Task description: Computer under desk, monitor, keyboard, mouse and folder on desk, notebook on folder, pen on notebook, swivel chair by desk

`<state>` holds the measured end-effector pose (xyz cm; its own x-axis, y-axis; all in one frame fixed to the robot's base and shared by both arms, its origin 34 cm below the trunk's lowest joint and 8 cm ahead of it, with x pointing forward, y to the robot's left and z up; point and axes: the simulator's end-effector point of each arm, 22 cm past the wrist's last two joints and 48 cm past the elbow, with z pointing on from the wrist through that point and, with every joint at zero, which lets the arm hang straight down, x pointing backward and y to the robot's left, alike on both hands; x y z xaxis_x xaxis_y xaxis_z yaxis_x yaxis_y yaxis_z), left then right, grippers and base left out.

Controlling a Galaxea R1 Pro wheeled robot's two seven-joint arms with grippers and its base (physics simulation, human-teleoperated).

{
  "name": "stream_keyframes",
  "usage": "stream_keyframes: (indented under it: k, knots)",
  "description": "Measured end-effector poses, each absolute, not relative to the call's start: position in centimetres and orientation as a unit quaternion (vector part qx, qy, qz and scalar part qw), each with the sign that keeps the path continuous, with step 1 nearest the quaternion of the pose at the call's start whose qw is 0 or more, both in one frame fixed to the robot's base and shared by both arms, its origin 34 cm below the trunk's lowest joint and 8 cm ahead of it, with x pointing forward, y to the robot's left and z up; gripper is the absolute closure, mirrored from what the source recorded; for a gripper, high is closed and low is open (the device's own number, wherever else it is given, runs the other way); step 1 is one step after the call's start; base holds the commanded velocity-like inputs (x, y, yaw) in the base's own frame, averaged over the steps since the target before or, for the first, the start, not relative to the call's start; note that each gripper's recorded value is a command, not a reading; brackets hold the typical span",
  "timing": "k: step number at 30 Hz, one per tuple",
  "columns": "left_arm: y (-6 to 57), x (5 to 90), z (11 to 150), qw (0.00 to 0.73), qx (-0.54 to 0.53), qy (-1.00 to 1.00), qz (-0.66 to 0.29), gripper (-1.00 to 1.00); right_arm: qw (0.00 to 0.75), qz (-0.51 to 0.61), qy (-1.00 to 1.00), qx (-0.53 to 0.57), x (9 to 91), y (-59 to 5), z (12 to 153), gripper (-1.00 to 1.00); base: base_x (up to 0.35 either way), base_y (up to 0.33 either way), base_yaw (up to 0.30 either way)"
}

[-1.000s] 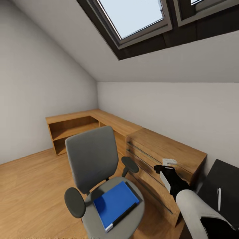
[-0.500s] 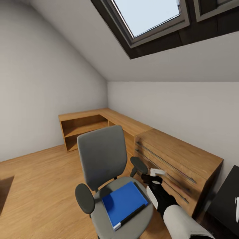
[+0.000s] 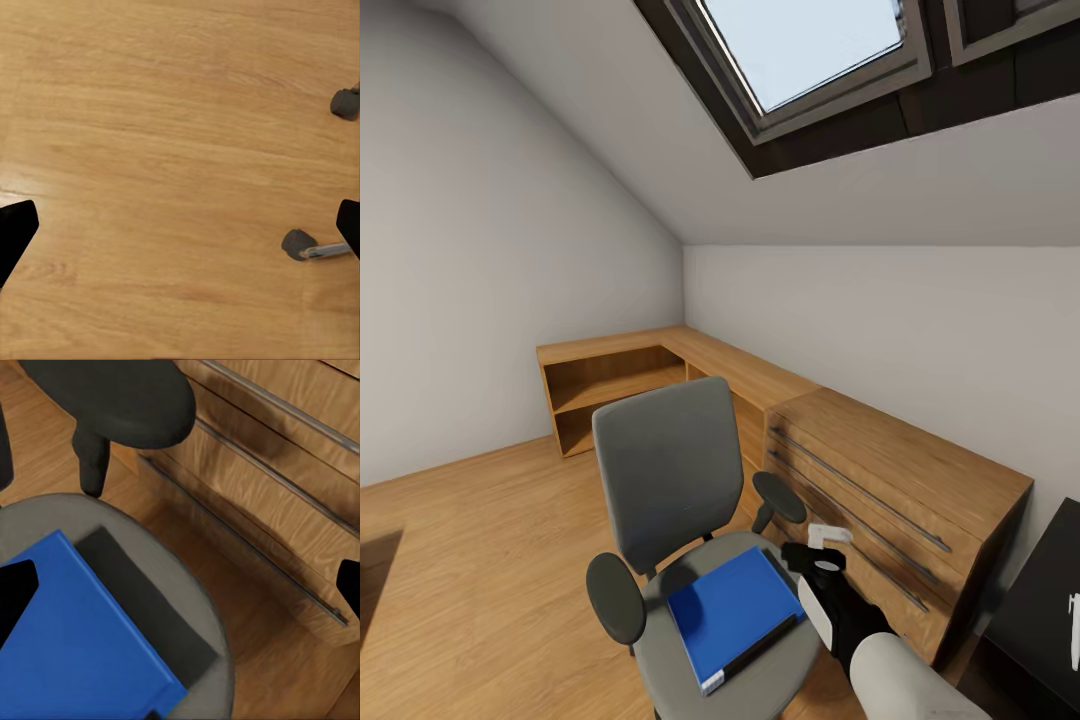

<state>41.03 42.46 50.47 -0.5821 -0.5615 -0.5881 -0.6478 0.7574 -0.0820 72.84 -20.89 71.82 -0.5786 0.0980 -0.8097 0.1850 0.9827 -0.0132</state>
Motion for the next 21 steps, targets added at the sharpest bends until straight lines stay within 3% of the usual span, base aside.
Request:
stream_keyframes:
  k: [7, 21]
  knots:
    - [42.9, 41.4, 50.9, 0.320, -0.340, 0.881, 0.077, -1.00, 0.459, -0.049, 0.883, 0.082, 73.2, -21.0, 72.4, -1.00, 0.000, 0.000, 0.017]
    - [43.3, 42.0, 51.5, 0.341, -0.339, 0.873, 0.084, -1.00, 0.469, -0.047, 0.878, 0.086, 73.5, -21.0, 72.9, -1.00, 0.000, 0.000, 0.231]
